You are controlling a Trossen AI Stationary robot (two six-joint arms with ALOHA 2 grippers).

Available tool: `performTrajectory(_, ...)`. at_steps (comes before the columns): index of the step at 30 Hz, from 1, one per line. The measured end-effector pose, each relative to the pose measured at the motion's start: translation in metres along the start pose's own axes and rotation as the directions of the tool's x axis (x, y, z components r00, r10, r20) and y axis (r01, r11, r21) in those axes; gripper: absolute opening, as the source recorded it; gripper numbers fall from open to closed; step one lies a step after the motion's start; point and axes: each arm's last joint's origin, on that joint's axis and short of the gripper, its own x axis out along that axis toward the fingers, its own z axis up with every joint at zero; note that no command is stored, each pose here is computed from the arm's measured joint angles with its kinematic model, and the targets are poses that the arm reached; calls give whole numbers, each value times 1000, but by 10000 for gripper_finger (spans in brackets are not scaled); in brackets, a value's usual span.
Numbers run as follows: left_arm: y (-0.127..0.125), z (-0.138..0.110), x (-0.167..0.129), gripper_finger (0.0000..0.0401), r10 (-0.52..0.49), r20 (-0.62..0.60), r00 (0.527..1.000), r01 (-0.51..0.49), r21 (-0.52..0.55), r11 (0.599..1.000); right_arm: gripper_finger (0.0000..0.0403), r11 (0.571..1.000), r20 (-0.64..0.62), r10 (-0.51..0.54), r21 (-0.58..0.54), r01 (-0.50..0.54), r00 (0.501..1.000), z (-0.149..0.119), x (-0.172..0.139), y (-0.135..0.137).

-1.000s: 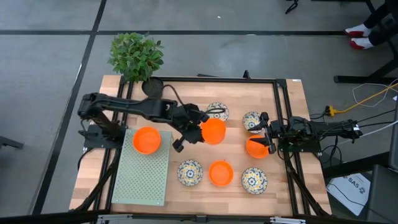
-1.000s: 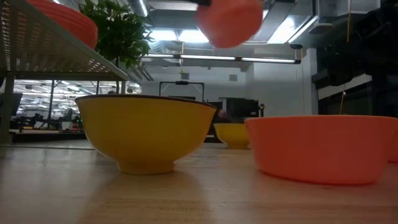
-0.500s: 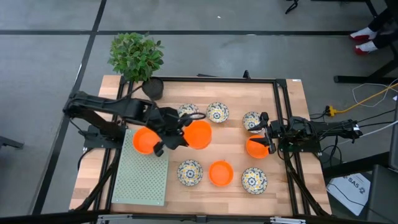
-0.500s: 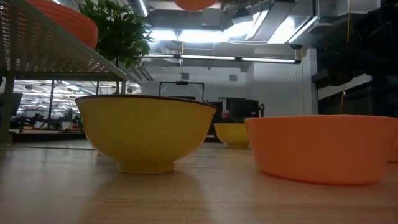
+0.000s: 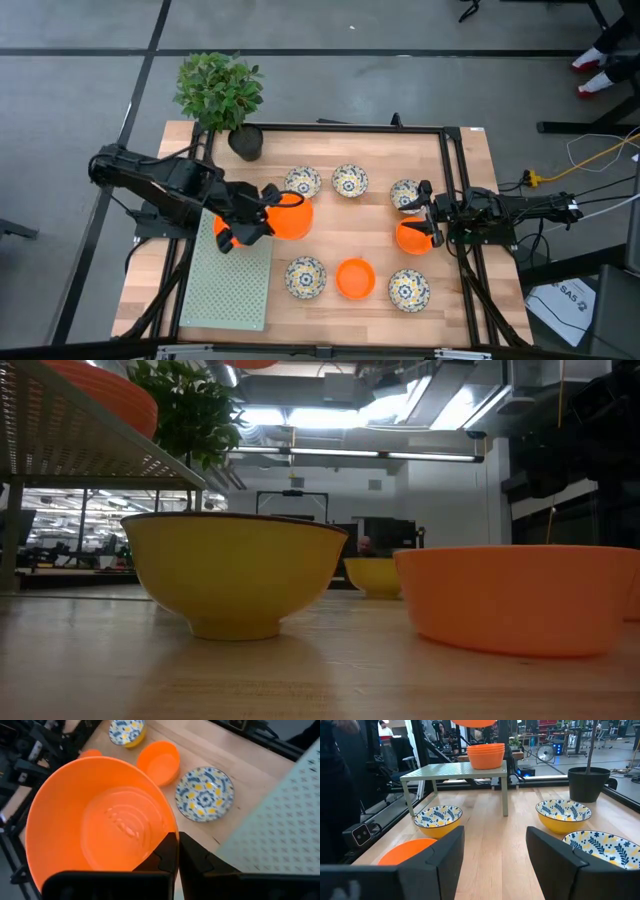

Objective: Pick & Place Mini bowls
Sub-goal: Stack the orange bowl on top of the orange bowl on the shelf

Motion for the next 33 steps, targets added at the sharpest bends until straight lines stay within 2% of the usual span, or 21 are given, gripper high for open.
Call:
performTrajectory(13,-26,-6,-28,3,6,-59,998,-10,-62,998,213,1000,0,0,0,0,1000,0,0,0)
performTrajectory(22,-42,-16,-44,3,-11,-132,991,-10,-161,987,213,1000,0,0,0,0,1000,0,0,0)
performTrajectory(29,-55,-27,-54,3,-61,-226,972,-7,-289,957,213,1000,0,0,0,0,1000,0,0,0)
performTrajectory(33,-63,-31,-59,3,-70,-273,959,-36,-366,930,213,1000,0,0,0,0,1000,0,0,0)
